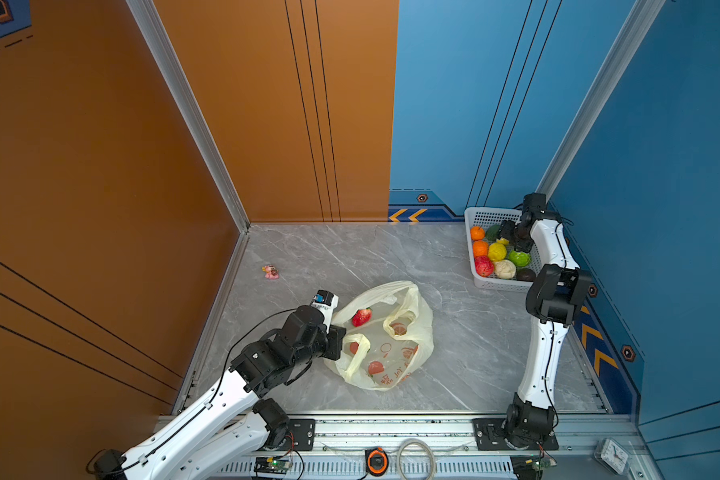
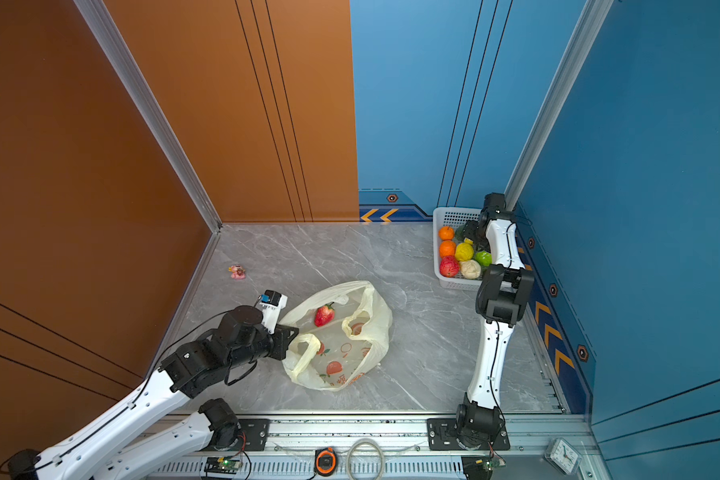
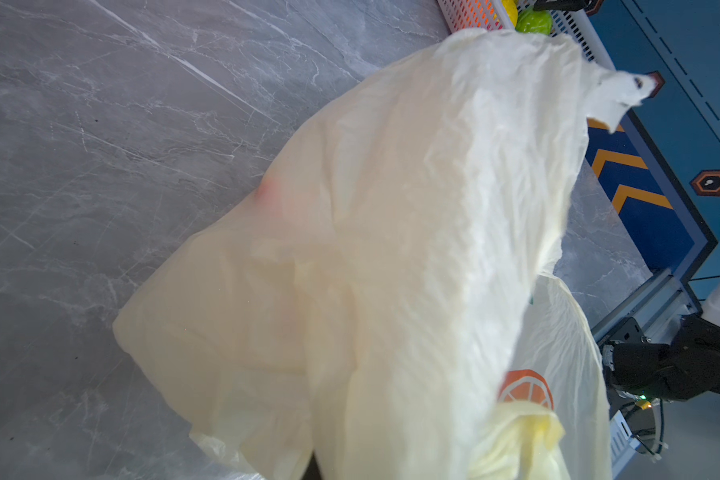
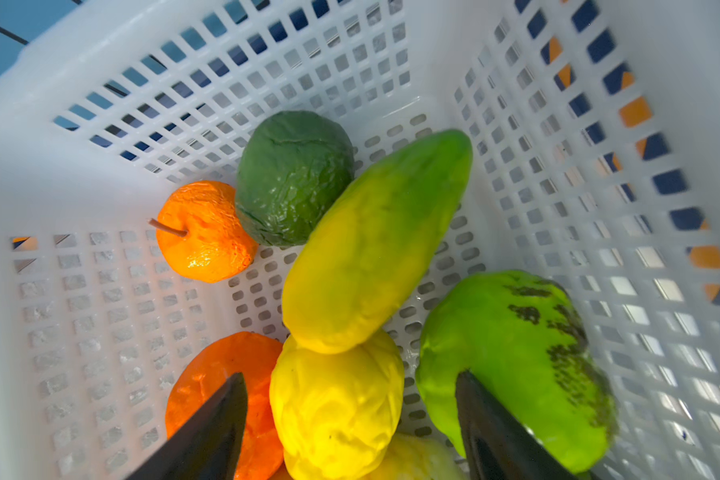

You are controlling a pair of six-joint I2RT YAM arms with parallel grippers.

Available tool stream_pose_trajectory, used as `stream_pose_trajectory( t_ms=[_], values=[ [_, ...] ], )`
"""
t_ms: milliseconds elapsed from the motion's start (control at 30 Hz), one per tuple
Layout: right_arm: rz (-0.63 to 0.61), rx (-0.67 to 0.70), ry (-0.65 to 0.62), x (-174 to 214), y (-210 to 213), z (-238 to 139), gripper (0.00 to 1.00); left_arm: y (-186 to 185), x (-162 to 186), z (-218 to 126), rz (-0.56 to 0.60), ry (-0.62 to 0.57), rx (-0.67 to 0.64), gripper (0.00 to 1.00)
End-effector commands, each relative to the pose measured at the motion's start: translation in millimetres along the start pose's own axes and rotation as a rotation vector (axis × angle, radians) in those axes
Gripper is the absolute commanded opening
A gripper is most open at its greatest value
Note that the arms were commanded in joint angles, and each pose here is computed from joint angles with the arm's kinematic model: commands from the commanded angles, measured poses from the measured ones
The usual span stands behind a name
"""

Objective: Untie the knot of the plastic bag and take out the fruit
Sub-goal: 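Lower the green papaya into the white basket and open the right gripper, then move the right gripper back from the basket into the bag opening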

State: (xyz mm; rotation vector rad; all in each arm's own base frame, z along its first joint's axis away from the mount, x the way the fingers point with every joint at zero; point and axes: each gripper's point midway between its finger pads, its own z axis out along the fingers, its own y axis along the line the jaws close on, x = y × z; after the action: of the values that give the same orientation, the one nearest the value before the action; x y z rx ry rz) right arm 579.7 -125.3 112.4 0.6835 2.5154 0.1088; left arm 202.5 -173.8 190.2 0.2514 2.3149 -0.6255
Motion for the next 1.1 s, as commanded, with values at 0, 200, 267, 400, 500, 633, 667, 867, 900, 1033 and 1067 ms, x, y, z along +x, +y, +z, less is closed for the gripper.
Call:
stream_pose_trajectory(
  t_ms=[0,200,267,400,500,633,667,867,900,1033,1067],
  values=[
    [-0.006,0.019,-0.062,-15.9,0.3,-42.5,0.81,0.0,-13.1,-5.1,-0.008,-0.044,-0.012,0.0],
    [-0.006,-0.002,-0.072,-9.5,7.6,-73.1,0.81,-0.1,-12.5,-6.9,-0.007,-0.049,-0.006,0.0],
    [-0.011,-0.022,-0.063,-1.0,14.3,-83.8,0.81,-0.8,-12.2,-7.2,-0.007,-0.049,-0.002,0.0],
    [-0.044,-0.082,-0.032,25.2,36.8,-106.5,0.81,-1.7,-10.1,-6.8,-0.004,-0.041,0.005,0.0],
    [-0.089,-0.145,-0.017,52.1,62.1,-134.6,0.81,-1.4,-8.1,-6.5,-0.002,-0.036,0.007,0.0],
    [-0.156,-0.238,0.035,105.2,94.4,-169.3,0.81,-2.1,-8.8,-7.8,0.002,-0.041,0.01,0.0],
    [-0.169,-0.263,0.051,119.0,101.4,-177.1,0.81,-1.9,-9.2,-7.9,0.004,-0.04,0.009,0.0],
    [-0.254,-0.428,0.14,212.9,141.3,-235.6,0.81,-4.6,-11.7,-7.6,0.019,-0.035,0.015,0.0],
    [-0.266,-0.458,0.147,227.8,148.0,-248.1,0.81,-5.5,-12.3,-7.7,0.022,-0.034,0.017,0.0],
    [-0.314,-0.537,0.169,281.1,167.0,-289.3,0.81,-7.6,-13.4,-7.1,0.03,-0.028,0.024,0.0],
    [-0.323,-0.555,0.166,290.9,171.1,-297.7,0.81,-8.3,-14.0,-7.5,0.031,-0.029,0.027,0.0]
  ],
)
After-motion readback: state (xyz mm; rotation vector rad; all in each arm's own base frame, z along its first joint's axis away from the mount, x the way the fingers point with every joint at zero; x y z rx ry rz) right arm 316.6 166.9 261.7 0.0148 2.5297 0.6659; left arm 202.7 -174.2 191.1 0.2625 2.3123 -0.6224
